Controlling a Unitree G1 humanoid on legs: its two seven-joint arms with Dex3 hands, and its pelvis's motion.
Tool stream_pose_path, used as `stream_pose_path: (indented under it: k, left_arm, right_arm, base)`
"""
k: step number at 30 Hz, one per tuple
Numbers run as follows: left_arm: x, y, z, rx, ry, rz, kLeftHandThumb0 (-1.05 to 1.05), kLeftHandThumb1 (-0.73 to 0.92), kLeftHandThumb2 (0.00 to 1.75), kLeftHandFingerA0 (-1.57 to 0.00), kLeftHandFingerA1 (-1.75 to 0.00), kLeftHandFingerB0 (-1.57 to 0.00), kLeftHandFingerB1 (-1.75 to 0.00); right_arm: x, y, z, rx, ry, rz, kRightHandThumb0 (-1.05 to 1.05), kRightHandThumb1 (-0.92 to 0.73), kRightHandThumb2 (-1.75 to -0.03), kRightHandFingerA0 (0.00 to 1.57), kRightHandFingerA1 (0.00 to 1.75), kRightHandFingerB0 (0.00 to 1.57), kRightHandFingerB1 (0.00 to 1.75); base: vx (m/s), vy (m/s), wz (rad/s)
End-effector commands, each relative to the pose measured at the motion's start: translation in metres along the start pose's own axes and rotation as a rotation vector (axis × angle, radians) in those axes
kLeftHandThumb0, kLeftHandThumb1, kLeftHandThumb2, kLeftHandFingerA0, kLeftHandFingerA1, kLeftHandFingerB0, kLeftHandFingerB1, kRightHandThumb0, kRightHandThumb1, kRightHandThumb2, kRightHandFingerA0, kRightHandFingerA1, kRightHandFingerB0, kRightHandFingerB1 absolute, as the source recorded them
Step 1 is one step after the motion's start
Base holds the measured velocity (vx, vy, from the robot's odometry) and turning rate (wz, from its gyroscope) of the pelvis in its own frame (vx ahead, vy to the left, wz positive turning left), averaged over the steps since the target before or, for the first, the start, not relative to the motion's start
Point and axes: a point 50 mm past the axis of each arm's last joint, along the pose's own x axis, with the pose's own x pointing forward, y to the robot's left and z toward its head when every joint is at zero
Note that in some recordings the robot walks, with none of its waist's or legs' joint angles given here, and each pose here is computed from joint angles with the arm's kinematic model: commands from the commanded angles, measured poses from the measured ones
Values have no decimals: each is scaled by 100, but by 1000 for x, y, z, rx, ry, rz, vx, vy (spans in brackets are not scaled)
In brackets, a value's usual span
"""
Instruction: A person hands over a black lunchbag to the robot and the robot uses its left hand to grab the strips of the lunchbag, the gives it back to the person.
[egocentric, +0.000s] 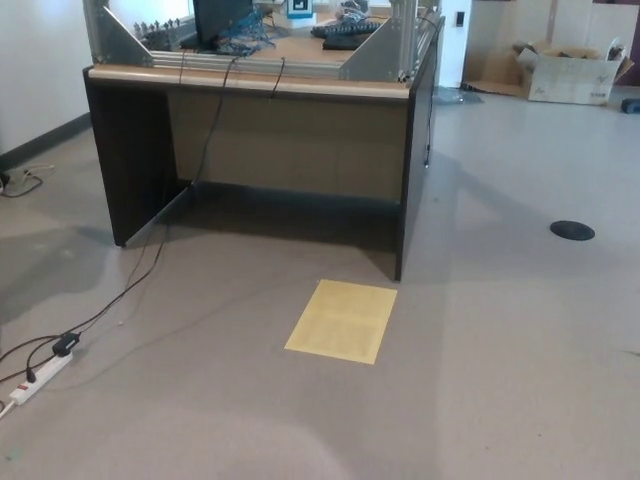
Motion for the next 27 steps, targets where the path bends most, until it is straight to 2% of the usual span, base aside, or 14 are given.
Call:
stream_pose_path:
  k: [1, 10, 11, 13, 14, 17, 18, 19, 21, 22, 23, 25, 26, 27]
  left_arm:
    - [-3, 24, 18, 64, -197, 57, -35, 31, 90, 0, -48, 0, -48]
    - [-3, 29, 21, 75, -238, 90, -35, 30, 90, 0, -49, 0, -48]
    - [-5, 29, 22, 81, -259, 117, -73, 46, 76, -4, -37, -5, -28]
    - [-6, 31, 24, 85, -297, 156, -69, 45, 77, -5, -34, -10, -28]
    - [-7, 32, 27, 51, -325, 176, -68, 44, 77, -6, -24, -9, -26]
    - [-7, 33, 27, 35, -329, 185, -69, 44, 79, -5, -25, -9, -25]
    - [-7, 33, 26, 35, -324, 181, -69, 45, 79, -4, -28, -9, -25]
    - [-7, 34, 25, 38, -320, 180, -68, 55, 57, -9, -27, -9, -26]
    - [-6, 34, 25, 35, -314, 176, -70, 45, 78, -5, -29, -9, -25]
    - [-6, 34, 25, 35, -320, 179, -68, 44, 78, -4, -28, -9, -25]
    - [-7, 35, 28, 42, -340, 193, -67, 43, 80, -4, -22, -7, -25]
    - [-8, 36, 31, 53, -366, 211, -67, 43, 80, -4, -22, -7, -25]
    - [-9, 39, 36, 42, -415, 232, -66, 43, 77, -5, -24, -8, -27]
    - [-9, 44, 42, 48, -441, 252, -64, 54, 56, -2, -26, -8, -25]
  right_arm:
    - [1, -10, 18, -33, -193, -72, -53, -74, -62, 62, 46, 58, 45]
    - [5, -11, 23, -26, -225, -86, -53, -72, -62, 62, 47, 58, 45]
    - [5, -11, 24, -22, -231, -88, -51, -60, -99, 58, 64, 48, 58]
    - [6, -11, 25, -15, -237, -89, -50, -60, -99, 59, 65, 47, 58]
    - [6, -11, 26, -13, -237, -92, -53, -72, -62, 63, 48, 58, 45]
    - [7, -11, 26, -13, -240, -91, -53, -72, -62, 63, 48, 58, 45]
    - [7, -11, 27, -14, -244, -90, -50, -60, -99, 59, 65, 47, 58]
    - [7, -11, 27, -12, -246, -89, -50, -60, -99, 59, 64, 47, 57]
    - [7, -11, 27, -15, -249, -86, -51, -60, -99, 59, 64, 47, 57]
    - [7, -11, 27, -12, -248, -87, -53, -72, -62, 63, 48, 57, 45]
    - [8, -12, 28, -18, -245, -86, -51, -61, -99, 57, 63, 47, 57]
    - [8, -12, 28, -29, -244, -85, -51, -61, -99, 57, 63, 47, 57]
    - [9, -11, 29, -34, -247, -83, -53, -73, -63, 61, 46, 57, 44]
    - [9, -11, 30, -34, -249, -81, -52, -73, -62, 61, 46, 57, 44]
  base:
    - [0, 0, 0]
    - [0, 0, 0]
    - [0, 0, 0]
    - [0, 0, 0]
    - [0, 0, 0]
    - [0, 0, 0]
    - [0, 0, 0]
    - [0, 0, 0]
    - [0, 0, 0]
    - [0, 0, 0]
    - [0, 0, 0]
    - [0, 0, 0]
    - [0, 0, 0]
    - [0, 0, 0]
